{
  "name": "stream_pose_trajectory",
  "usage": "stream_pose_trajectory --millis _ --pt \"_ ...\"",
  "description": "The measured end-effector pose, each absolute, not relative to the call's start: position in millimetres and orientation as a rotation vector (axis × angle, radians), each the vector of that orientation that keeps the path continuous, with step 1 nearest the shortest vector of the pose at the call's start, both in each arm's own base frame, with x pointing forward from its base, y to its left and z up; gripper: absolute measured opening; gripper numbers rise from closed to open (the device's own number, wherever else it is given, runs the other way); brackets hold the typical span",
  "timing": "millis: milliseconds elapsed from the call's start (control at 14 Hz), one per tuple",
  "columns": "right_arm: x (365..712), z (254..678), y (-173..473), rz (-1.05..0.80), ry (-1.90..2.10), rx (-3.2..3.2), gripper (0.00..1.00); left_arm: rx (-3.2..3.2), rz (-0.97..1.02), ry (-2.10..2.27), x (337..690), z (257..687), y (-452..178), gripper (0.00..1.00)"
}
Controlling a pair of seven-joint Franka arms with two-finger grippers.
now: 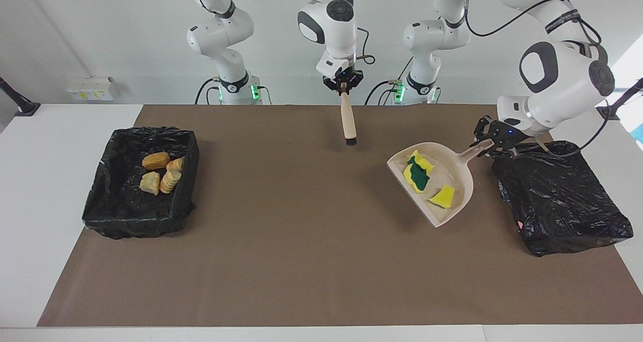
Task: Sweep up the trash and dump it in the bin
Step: 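Tip the loaded dustpan over the empty black bin with the left gripper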
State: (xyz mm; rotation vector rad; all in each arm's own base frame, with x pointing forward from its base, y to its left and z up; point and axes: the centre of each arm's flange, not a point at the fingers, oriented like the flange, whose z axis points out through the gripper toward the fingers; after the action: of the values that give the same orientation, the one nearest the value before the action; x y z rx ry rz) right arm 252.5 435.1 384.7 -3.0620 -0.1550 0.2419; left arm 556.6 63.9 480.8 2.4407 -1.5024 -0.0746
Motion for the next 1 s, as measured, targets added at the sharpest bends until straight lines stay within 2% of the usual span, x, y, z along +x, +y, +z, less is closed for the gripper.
stream_pose_trajectory --millis 286,429,501,715,930,1002 --pt "233 348 454 0.200 -0.094 -3.141 0.26 2.432 0.048 -1.616 548 513 157 0.31" --pt "234 347 455 0.194 -0.038 -3.144 0.26 2.414 0.042 -1.727 542 521 201 0.31" --pt "235 349 456 0.190 -0.032 -3.142 0.30 2.406 0.031 -1.788 543 527 219 0.31" --pt "243 364 460 0.177 -0.060 -3.174 0.64 2.411 -0.033 -1.876 554 542 260 0.31" --pt "273 400 458 0.188 -0.039 -3.187 0.96 2.415 -0.086 -1.921 552 549 308 0.31" --pt "290 415 451 0.204 -0.058 -3.193 1.00 2.426 -0.101 -1.931 548 551 327 0.31"
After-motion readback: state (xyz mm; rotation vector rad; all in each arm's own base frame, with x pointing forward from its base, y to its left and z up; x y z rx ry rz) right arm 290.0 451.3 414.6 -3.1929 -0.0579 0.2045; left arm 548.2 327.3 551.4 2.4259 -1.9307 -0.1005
